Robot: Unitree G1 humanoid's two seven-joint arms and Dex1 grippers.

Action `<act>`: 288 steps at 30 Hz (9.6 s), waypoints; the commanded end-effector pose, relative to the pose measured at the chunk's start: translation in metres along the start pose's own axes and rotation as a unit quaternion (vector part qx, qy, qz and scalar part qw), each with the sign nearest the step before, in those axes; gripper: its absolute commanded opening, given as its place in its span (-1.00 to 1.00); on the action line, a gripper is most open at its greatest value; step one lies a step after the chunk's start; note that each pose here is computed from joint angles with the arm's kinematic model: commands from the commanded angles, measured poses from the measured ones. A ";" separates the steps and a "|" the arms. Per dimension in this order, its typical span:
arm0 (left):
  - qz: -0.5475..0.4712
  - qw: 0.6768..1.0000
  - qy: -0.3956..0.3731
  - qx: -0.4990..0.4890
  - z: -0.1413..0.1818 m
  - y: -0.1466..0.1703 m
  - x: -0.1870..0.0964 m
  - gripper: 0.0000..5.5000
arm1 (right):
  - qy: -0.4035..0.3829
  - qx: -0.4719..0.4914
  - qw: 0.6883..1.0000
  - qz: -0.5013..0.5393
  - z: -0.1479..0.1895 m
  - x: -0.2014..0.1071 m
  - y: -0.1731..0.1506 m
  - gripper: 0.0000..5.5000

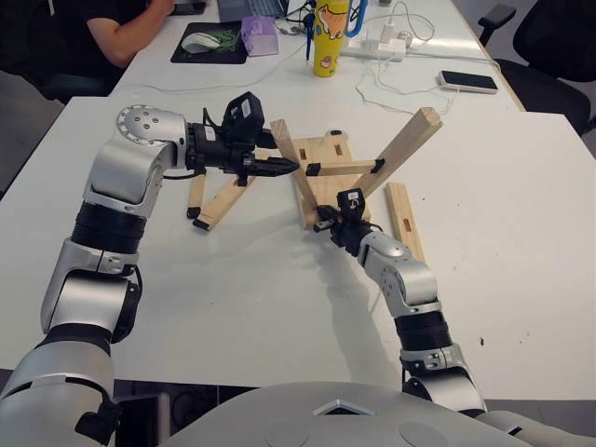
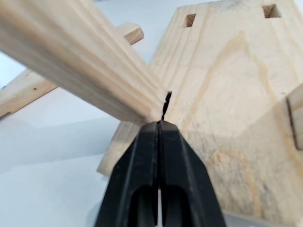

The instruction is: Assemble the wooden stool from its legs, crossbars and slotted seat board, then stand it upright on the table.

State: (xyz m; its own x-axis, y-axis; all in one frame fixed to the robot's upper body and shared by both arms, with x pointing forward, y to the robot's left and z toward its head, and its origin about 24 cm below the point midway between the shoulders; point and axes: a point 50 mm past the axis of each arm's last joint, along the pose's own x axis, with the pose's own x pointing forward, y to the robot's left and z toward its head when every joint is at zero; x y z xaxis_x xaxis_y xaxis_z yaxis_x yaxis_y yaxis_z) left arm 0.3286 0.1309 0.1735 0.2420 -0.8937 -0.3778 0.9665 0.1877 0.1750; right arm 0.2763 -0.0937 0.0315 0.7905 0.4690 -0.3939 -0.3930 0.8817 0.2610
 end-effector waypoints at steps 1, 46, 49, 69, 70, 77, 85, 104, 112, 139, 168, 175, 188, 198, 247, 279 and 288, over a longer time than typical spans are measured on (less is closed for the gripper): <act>-0.086 0.982 0.071 -0.155 -0.070 -0.033 0.039 -0.26 | 0.130 0.038 0.991 0.009 -0.055 -0.002 0.001 -1.00; -0.069 0.993 0.047 -0.078 -0.071 -0.013 0.067 -0.26 | 0.043 0.056 0.995 0.067 -0.038 -0.001 0.004 -1.00; -0.044 0.994 0.001 -0.099 -0.066 -0.009 0.063 -0.26 | -0.010 0.064 0.997 0.045 -0.026 -0.005 -0.007 -1.00; -0.004 0.996 -0.038 -0.076 -0.050 -0.002 0.037 -0.26 | -0.085 0.104 0.968 0.211 -0.003 -0.067 -0.005 -1.00; -0.004 0.997 -0.042 -0.071 -0.046 -0.002 0.035 -0.26 | -0.081 0.108 0.967 0.217 -0.004 -0.070 -0.006 -1.00; -0.016 0.997 -0.070 -0.029 -0.007 -0.012 0.008 -0.26 | -0.079 0.118 0.968 0.208 -0.003 -0.078 -0.020 -1.00; -0.023 0.999 -0.047 -0.011 0.006 -0.036 -0.017 -0.26 | -0.063 0.040 0.986 0.152 -0.011 -0.099 -0.013 -1.00; 0.033 0.992 -0.091 -0.084 -0.044 -0.061 0.008 -0.26 | 0.055 -0.107 0.993 -0.004 -0.072 -0.064 -0.018 -1.00; -0.042 0.998 0.049 -0.015 -0.084 -0.078 0.032 -0.26 | 0.158 -0.093 0.983 0.029 -0.093 -0.068 -0.014 -1.00; 0.039 0.995 -0.014 -0.086 -0.078 -0.027 0.011 0.07 | 0.189 -0.081 0.978 0.033 -0.085 -0.051 -0.008 -1.00; 0.080 0.869 -0.469 -0.138 0.119 -0.006 -0.022 -0.82 | 0.194 -0.064 0.979 -0.005 -0.101 -0.048 -0.022 -1.00; 0.065 0.841 -0.528 -0.094 0.162 -0.011 -0.059 -1.00 | 0.195 -0.061 0.979 -0.006 -0.104 -0.049 -0.021 -1.00; 0.179 0.963 -0.136 -0.150 0.005 -0.038 0.063 -1.00 | 0.163 -0.071 0.984 0.002 -0.092 -0.044 -0.018 -1.00; 0.231 0.945 -0.217 -0.078 0.044 -0.013 0.033 -1.00 | -0.098 -0.031 0.995 -0.018 -0.043 -0.061 -0.027 -1.00; 0.579 0.784 -0.214 -0.074 -0.005 -0.022 -0.027 -1.00 | 0.058 -0.091 0.993 0.044 -0.045 -0.010 0.004 -1.00; 0.587 0.786 -0.177 -0.082 -0.012 -0.059 -0.013 -1.00 | -0.360 -0.134 0.894 -0.231 0.099 -0.108 -0.034 -1.00; 0.570 0.799 -0.185 -0.047 0.005 -0.049 -0.007 -1.00 | -0.402 -0.112 0.875 -0.243 0.130 -0.098 -0.037 -1.00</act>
State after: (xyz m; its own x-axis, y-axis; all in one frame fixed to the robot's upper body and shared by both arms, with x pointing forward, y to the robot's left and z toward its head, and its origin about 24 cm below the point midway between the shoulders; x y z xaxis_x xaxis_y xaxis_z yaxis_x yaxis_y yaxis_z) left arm 0.2773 0.1269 0.1686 0.9480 -0.1625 0.2735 0.1374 0.9845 0.1087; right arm 0.2738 -0.1798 0.1756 0.9285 -0.0544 0.3673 0.0625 0.9980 -0.0100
